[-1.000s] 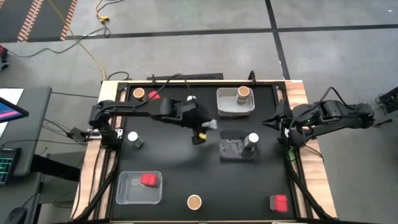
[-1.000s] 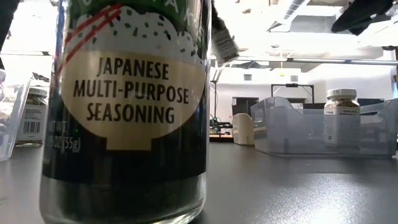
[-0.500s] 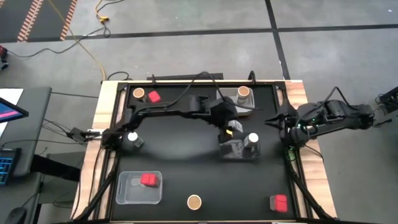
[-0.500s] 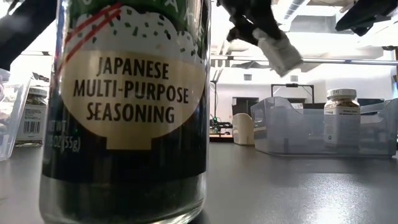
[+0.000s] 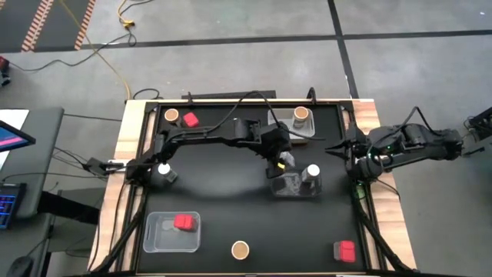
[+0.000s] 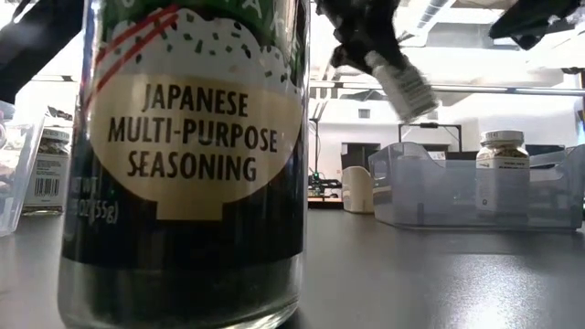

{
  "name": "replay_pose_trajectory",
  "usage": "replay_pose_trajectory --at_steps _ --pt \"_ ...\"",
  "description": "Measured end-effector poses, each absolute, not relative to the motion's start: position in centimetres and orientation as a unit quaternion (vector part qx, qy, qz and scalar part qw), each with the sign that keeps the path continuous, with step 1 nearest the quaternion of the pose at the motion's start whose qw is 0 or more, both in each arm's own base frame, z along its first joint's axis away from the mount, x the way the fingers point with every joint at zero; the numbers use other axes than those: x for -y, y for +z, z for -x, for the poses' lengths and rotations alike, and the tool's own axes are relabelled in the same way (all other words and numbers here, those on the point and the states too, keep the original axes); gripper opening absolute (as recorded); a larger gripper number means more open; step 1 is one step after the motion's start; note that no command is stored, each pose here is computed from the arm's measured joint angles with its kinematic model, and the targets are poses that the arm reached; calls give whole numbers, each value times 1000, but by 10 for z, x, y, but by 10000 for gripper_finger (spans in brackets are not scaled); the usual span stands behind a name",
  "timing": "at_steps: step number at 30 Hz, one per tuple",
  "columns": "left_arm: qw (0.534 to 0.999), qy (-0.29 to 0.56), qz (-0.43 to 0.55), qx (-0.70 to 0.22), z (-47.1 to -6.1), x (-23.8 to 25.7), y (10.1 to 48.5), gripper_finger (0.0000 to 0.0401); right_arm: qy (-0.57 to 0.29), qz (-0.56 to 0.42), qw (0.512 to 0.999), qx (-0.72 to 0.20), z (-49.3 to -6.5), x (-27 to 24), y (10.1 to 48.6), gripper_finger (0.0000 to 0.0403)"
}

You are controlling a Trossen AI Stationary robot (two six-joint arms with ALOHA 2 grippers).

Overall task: Sort spices by type
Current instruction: Put the center left white spice bottle in the black bin

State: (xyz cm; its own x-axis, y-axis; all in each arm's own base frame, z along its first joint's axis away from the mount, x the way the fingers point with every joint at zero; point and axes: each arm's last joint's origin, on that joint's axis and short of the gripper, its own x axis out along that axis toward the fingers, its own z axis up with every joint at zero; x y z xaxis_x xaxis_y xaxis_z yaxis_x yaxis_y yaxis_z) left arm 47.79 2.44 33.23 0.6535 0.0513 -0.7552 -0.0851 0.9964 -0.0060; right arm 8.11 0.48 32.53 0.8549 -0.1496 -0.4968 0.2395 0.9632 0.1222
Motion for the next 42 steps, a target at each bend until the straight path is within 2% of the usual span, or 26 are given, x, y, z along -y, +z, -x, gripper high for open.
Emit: replay_pose_trajectory --at_steps 7,18,25,32,42 --pt "867 61 45 -493 -453 -25 335 201 -89 -61 967 -229 -118 -11 330 106" --pt "862 44 78 -499 -431 -21 359 201 -90 -31 968 -234 -191 -20 315 254" --pt "861 42 75 -501 -420 -20 369 201 -96 -38 972 -213 -227 -21 305 316" --pt "862 36 88 -498 -412 -17 378 201 -98 -38 967 -231 -254 -24 285 342" --pt "870 39 94 -482 -407 -15 388 201 -89 -17 972 -218 -263 -26 282 336"
